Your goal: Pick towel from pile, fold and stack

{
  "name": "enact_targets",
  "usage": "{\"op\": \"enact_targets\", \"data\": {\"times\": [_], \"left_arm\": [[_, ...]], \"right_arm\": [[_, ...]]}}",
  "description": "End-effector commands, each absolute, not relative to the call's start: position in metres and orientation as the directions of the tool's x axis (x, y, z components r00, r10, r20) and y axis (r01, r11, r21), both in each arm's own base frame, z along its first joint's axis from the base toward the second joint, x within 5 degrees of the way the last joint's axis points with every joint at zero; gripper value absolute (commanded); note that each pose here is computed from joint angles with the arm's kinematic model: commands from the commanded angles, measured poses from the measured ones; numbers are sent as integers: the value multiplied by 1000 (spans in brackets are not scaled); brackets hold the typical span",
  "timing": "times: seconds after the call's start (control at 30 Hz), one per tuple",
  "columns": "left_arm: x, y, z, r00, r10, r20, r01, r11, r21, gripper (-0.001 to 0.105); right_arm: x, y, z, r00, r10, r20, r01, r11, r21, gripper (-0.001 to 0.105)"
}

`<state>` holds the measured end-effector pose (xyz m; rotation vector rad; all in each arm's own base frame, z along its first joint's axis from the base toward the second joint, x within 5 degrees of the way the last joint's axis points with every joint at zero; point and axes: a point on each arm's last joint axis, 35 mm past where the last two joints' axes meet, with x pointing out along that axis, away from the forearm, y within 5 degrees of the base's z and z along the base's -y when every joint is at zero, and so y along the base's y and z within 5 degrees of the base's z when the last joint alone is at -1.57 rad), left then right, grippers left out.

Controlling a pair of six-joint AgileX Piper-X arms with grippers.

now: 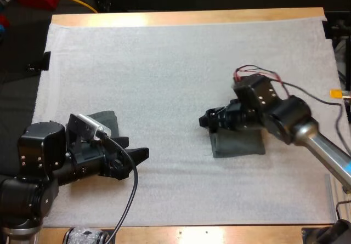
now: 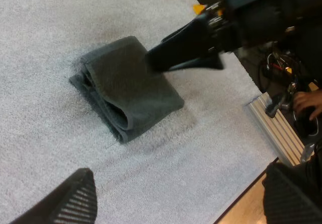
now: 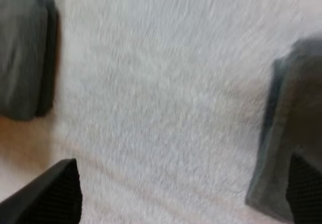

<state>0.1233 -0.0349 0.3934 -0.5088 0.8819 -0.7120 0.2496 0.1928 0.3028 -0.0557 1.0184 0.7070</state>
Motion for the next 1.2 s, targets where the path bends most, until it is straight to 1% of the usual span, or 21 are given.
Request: {"op": "enact_targets", "data": {"times": [0.0,0.07,0.17,0.4,0.57,0.83,1.0,1.07,1.17], "left_arm": [[121,-35,395,428,-750,-505,353,653,-670,66],[121,-35,395,428,-750,-505,353,653,-670,66],[121,-35,395,428,-750,-505,353,653,-670,66],[121,-35,395,428,-750,-505,353,653,-670,66],[121,-35,395,428,-750,-505,353,653,-670,66],[121,-35,395,428,-750,-505,353,653,-670,66],[124,-36,387,417,-749,-515,339,654,-676,66],[128,-36,380,403,-747,-528,321,656,-683,66],[135,-37,370,384,-750,-539,302,654,-694,66]], "right_arm": [[245,188,314,358,509,-783,-569,784,249,80],[236,179,327,409,478,-777,-552,808,207,80],[222,166,342,450,435,-780,-533,831,156,80],[188,141,369,465,438,-769,-542,828,144,80],[163,123,392,515,475,-713,-551,821,148,80],[139,105,410,565,511,-647,-561,813,153,80],[135,104,412,547,545,-636,-585,792,175,80],[134,105,413,523,576,-629,-607,770,200,80],[134,106,413,511,592,-623,-618,757,212,80]]}}
